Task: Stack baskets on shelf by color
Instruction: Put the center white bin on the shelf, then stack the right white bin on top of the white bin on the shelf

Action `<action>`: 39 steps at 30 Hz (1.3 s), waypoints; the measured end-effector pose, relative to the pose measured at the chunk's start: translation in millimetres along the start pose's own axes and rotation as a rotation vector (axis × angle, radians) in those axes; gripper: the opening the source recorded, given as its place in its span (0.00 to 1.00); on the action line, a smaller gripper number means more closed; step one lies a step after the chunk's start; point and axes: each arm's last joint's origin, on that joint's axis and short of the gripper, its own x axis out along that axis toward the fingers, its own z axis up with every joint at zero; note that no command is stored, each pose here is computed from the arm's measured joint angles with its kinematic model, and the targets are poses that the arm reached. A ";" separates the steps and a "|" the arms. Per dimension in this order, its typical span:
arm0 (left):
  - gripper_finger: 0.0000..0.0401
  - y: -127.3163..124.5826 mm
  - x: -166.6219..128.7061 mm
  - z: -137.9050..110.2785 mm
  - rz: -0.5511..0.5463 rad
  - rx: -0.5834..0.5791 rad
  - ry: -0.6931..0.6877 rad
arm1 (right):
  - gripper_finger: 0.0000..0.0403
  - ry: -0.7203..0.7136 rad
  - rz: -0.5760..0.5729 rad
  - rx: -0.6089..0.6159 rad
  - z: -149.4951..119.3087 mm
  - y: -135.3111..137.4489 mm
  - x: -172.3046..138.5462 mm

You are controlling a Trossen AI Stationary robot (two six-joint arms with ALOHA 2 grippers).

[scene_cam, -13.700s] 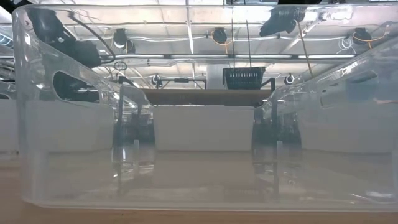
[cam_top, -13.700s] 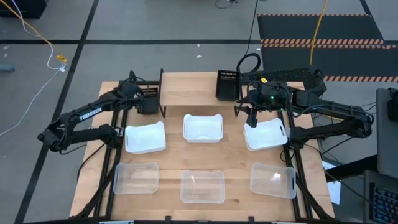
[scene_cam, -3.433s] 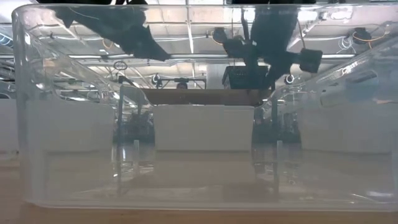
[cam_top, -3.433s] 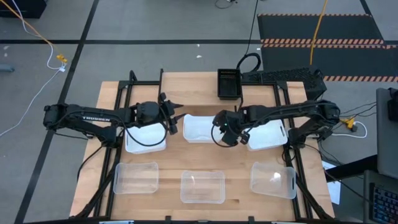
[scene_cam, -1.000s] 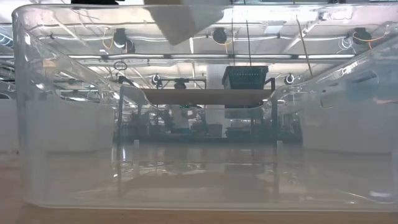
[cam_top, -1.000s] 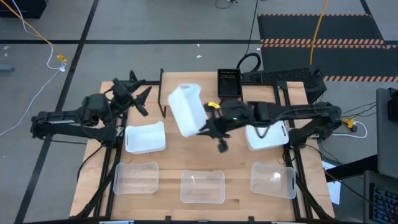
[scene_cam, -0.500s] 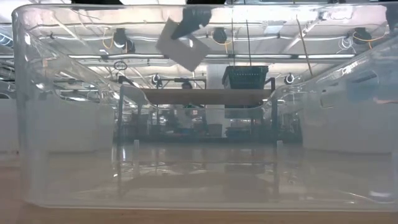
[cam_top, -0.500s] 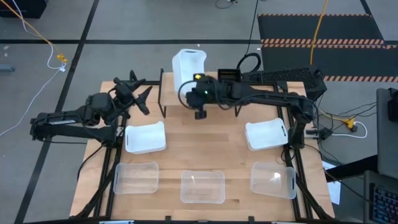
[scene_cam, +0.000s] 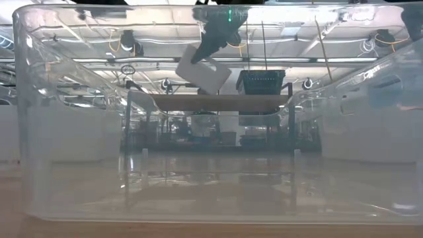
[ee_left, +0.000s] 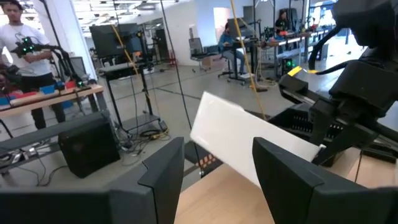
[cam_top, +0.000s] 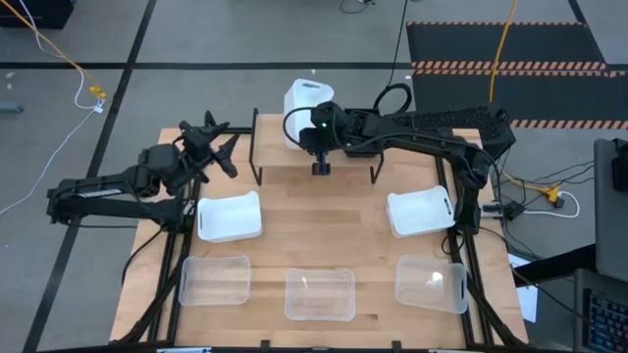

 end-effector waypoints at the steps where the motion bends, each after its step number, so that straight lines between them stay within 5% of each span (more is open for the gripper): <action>1: 0.48 -0.3 0.9 -0.5 0.002 0.002 0.004 | 0.01 0.002 0.004 0.000 -1.4 0.7 1.5; 24: 0.48 -2.0 7.2 -3.1 0.020 0.019 0.020 | 0.02 0.073 0.031 0.148 -12.3 6.6 6.6; 39: 0.48 -1.7 7.0 -1.8 0.021 0.056 0.009 | 0.29 0.021 0.013 0.106 -4.6 5.1 -9.6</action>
